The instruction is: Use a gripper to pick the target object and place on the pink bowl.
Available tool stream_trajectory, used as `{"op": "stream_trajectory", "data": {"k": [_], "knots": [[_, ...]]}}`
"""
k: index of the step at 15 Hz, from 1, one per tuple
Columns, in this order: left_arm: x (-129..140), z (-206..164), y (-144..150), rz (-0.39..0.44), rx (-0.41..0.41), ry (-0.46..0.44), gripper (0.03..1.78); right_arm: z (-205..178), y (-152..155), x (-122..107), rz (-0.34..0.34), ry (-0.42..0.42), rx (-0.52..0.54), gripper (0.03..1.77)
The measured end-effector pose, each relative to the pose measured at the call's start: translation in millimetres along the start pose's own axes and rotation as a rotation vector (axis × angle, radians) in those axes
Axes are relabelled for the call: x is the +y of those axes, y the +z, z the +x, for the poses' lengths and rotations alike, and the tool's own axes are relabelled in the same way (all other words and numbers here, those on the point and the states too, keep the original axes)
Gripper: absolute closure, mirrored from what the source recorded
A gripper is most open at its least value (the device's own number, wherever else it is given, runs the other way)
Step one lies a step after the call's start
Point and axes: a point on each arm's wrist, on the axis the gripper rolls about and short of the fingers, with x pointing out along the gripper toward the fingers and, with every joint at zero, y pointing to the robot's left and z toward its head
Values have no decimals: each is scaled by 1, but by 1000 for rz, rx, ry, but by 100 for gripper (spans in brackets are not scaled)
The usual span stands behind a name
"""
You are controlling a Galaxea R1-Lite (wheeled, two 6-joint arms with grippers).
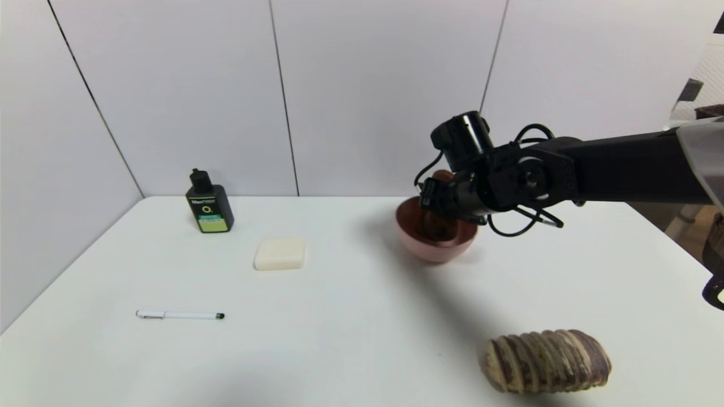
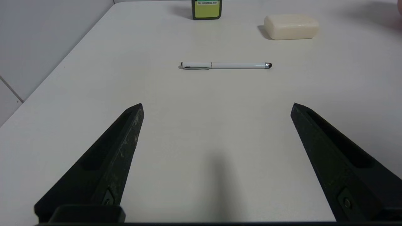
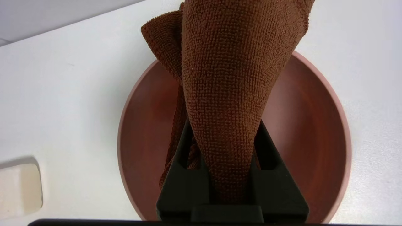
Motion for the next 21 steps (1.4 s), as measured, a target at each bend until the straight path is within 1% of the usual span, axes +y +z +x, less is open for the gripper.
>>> {"op": "stream_trajectory", "data": {"k": [3, 5, 7, 10, 12, 14, 16, 18, 19, 21], "knots": [[0, 0, 0, 0, 0, 0, 12, 2, -2, -2, -6, -8, 9, 100], [0, 0, 0, 0, 0, 0, 12, 3, -3, -4, -7, -14, 14, 79], [0, 0, 0, 0, 0, 0, 12, 2, -3, -4, -6, -14, 13, 63], [0, 0, 0, 0, 0, 0, 12, -8, 2, -5, -4, -7, 5, 46], [0, 0, 0, 0, 0, 0, 12, -25, 9, -9, 1, 15, -8, 38], [0, 0, 0, 0, 0, 0, 12, -50, 18, -17, -11, 47, -17, 31], [0, 0, 0, 0, 0, -1, 12, -77, 27, -29, -23, 88, -19, 26], [0, 0, 0, 0, 0, -1, 12, -109, 34, -51, -48, 126, -18, 22], [0, 0, 0, 0, 0, 0, 12, -126, 36, -66, -70, 140, -25, 21], [0, 0, 0, 0, 0, 0, 12, -158, 35, -106, -119, 145, -42, 18]]}}
